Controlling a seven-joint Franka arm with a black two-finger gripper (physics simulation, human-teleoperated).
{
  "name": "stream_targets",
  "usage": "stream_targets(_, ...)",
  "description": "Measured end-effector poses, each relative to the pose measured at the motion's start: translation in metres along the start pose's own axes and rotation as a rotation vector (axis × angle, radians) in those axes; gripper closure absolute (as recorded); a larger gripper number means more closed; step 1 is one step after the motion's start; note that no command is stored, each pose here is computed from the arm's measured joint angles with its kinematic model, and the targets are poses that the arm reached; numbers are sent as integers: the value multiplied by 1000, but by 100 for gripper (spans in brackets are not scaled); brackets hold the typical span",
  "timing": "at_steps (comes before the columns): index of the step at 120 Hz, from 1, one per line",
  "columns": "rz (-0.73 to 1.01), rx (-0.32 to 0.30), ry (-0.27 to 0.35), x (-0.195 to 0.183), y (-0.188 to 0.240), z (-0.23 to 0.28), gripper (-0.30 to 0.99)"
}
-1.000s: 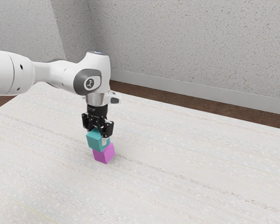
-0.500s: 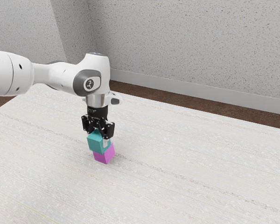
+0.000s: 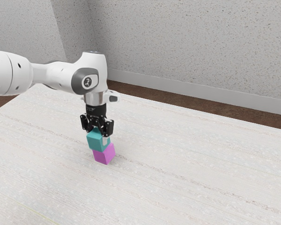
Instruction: Pick up the blue block with one arm, and put the blue block on the pink block with one arm
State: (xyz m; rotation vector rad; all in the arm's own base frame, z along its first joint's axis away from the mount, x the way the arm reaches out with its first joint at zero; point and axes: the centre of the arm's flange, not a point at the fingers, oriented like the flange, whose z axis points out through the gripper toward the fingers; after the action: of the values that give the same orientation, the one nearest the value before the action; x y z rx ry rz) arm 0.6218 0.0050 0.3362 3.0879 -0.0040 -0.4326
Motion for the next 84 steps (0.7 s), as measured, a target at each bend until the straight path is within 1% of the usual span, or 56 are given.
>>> stream_targets(84, -8, -9, 4, 11, -12, 2, 33)
